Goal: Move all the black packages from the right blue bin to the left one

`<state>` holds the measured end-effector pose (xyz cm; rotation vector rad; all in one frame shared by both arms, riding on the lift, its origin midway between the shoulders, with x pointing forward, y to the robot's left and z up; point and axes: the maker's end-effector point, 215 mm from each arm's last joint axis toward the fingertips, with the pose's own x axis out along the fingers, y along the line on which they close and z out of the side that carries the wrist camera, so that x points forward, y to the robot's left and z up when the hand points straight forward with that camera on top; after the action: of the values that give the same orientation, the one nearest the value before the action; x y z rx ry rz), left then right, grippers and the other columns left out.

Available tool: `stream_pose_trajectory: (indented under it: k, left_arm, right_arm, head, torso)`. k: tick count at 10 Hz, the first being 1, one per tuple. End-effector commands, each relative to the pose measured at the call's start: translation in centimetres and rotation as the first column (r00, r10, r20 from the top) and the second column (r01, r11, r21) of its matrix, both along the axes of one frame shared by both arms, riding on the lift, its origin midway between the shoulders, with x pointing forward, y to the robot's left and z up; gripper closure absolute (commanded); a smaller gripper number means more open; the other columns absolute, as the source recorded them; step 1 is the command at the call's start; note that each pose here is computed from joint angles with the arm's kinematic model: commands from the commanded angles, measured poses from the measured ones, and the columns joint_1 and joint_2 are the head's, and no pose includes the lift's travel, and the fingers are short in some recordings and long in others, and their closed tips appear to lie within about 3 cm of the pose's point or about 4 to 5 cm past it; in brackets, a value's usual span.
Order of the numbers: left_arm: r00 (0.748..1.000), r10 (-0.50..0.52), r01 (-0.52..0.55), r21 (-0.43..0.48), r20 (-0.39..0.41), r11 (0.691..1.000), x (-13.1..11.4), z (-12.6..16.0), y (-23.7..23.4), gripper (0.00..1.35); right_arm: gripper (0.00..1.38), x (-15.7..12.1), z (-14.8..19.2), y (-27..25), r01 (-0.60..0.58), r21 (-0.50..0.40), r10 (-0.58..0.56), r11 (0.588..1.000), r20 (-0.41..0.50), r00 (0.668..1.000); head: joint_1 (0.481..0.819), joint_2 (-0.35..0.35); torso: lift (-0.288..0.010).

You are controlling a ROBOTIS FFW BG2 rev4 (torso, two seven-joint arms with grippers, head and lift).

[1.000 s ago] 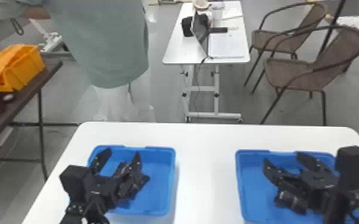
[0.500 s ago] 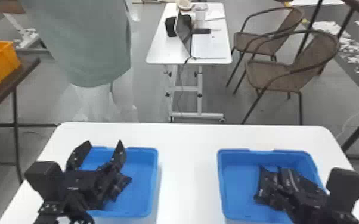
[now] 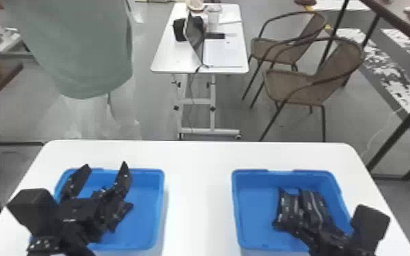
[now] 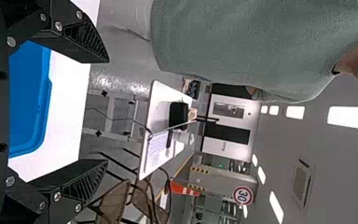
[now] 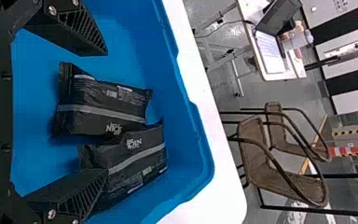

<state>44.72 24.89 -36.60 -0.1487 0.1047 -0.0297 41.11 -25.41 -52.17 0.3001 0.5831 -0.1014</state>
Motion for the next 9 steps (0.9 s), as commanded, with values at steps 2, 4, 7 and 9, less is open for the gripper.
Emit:
stream_pose_trajectory:
  k: [2,4,7,9]
  left_arm:
    - [1.000,0.003,-0.003,-0.010,0.000,1.000,0.0,0.0,0.0,0.28]
    - [1.000,0.001,-0.001,-0.010,-0.002,1.000,0.0,-0.1,-0.1,0.29]
    - [1.000,0.001,-0.001,-0.015,0.006,1.000,0.0,0.1,-0.1,0.29]
    - [1.000,0.001,-0.001,-0.016,0.012,1.000,0.1,0.4,-0.1,0.29]
  right_arm:
    - [0.13,0.9,-1.6,-1.0,0.018,-0.017,-0.018,1.000,-0.024,1.000]
    - [0.13,1.5,-2.0,-2.7,0.069,-0.056,-0.071,0.996,-0.035,0.997]
    - [0.13,3.3,-2.2,-4.4,0.141,-0.104,-0.146,0.985,-0.036,0.989]
    - [0.13,3.2,-3.5,-4.2,0.174,-0.098,-0.180,0.980,-0.059,0.982]
  head:
    - [0.695,-0.008]
    - [0.695,-0.026]
    - [0.695,-0.056]
    - [0.695,-0.066]
  torso:
    - [-0.042]
    - [-0.042]
    - [-0.042]
    - [-0.042]
